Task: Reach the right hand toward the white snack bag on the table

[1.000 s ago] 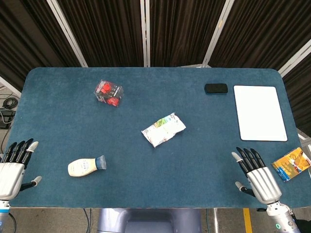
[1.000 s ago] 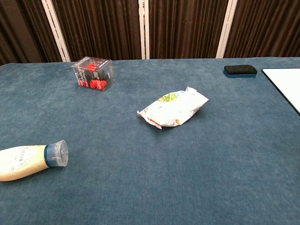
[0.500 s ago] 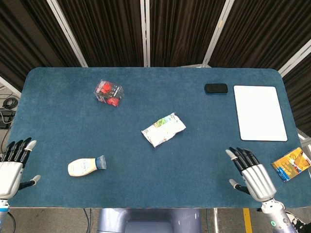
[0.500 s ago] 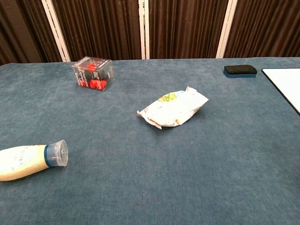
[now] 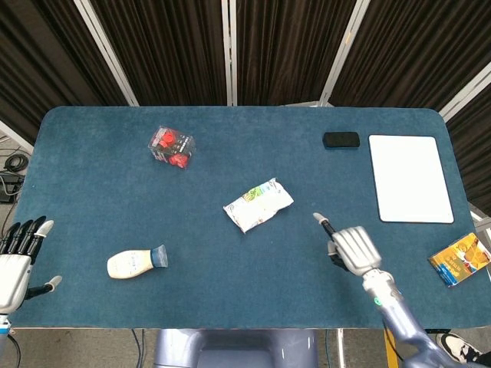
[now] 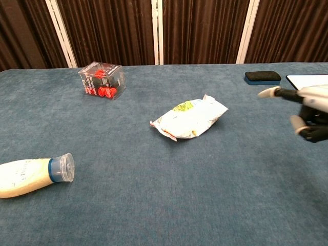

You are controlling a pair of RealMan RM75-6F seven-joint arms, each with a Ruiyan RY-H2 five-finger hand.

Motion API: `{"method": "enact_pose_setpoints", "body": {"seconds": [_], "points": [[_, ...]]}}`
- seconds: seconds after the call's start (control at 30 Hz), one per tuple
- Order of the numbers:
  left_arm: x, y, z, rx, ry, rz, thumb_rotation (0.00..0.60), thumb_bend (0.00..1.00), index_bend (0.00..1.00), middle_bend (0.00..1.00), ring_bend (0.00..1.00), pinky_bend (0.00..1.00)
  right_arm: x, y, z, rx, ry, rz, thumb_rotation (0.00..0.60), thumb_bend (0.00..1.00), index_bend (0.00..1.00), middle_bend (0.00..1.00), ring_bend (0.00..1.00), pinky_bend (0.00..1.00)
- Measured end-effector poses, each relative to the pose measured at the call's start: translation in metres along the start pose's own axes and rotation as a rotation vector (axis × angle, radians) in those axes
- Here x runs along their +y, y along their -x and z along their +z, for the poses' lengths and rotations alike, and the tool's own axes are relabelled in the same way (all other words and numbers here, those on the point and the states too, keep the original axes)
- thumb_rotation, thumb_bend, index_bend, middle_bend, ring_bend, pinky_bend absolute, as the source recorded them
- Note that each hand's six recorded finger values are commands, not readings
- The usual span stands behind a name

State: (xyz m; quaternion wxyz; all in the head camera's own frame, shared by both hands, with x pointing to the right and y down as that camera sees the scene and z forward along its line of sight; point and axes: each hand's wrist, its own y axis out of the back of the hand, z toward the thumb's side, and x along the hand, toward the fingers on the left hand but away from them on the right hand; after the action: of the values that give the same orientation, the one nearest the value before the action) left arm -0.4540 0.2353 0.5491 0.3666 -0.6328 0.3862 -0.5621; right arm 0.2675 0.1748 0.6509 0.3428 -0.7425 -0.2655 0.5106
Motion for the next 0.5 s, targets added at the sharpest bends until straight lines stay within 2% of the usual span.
{"method": "enact_pose_setpoints", "body": {"seconds": [0.3,0.5], "points": [[0.0,-0.003,-0.004,0.011,0.013,-0.007,0.6,0.12,0.0,0.0,0.0,0.0,-0.025,0.057,0.051,0.017,0.024,0.113,0.6,0.79,0.0,0.97,0.99,0.89],[-0.002,-0.005,-0.006,0.012,0.024,-0.019,0.6,0.12,0.0,0.0,0.0,0.0,-0.041,0.09,0.078,0.015,0.021,0.144,0.6,0.79,0.0,0.97,0.99,0.89]]}}
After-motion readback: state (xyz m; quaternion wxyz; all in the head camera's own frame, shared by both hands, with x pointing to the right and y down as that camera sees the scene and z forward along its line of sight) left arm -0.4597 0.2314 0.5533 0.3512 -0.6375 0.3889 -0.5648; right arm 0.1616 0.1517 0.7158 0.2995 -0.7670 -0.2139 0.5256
